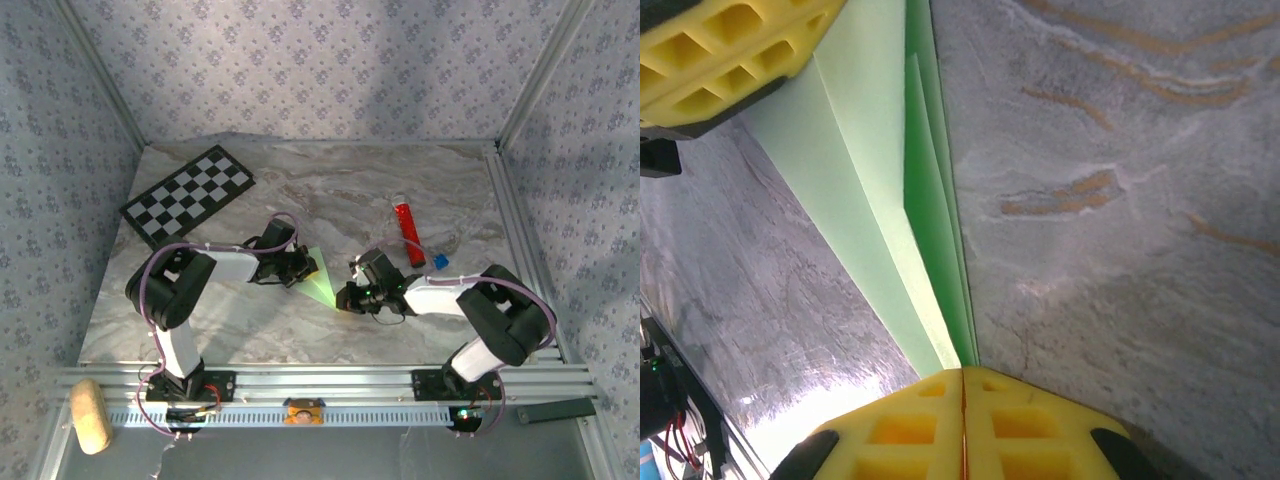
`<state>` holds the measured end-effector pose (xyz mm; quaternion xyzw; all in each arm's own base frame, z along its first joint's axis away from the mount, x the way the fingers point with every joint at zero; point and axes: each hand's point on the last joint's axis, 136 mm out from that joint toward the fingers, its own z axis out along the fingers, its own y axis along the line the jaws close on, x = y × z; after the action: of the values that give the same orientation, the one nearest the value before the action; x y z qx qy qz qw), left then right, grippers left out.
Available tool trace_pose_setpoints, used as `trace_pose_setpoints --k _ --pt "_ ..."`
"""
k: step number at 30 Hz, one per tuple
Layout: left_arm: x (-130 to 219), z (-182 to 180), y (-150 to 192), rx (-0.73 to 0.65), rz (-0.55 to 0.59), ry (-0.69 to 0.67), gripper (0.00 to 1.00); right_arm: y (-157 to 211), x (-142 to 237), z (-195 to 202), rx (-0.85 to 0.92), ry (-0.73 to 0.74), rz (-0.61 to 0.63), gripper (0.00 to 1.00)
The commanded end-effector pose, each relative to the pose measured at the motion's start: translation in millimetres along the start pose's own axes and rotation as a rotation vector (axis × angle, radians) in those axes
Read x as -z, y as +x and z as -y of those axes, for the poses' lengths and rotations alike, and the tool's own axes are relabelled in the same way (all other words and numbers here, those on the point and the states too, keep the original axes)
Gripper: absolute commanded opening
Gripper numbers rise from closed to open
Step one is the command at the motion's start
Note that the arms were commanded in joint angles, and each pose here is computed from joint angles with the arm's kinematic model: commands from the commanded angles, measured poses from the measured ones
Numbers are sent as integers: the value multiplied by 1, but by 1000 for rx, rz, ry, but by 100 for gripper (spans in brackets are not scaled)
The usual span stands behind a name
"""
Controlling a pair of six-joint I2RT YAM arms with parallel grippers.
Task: Fold a paper plane with a square sheet of paper (pick it up from the middle)
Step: Fourth fold the wing at the center of the table.
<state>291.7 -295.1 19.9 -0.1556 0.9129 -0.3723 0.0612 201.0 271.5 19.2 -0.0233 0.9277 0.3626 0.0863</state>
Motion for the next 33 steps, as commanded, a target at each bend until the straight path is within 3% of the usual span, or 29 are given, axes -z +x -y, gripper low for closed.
trace_pose_setpoints --k 1,16,21,27,33 --pt "-2 -37 1 31 21 -121 3 33 6 26 -39 92 -111 8" --pt "-3 -37 -2 41 24 -114 3 46 9 50 -56 208 -168 5" --pt "-3 -37 -3 42 25 -112 3 50 8 44 -31 196 -192 11" --pt "-2 -40 -3 47 27 -115 3 50 10 44 -29 207 -195 4" --pt "0 -40 -3 47 29 -115 2 50 11 41 -7 210 -201 5"
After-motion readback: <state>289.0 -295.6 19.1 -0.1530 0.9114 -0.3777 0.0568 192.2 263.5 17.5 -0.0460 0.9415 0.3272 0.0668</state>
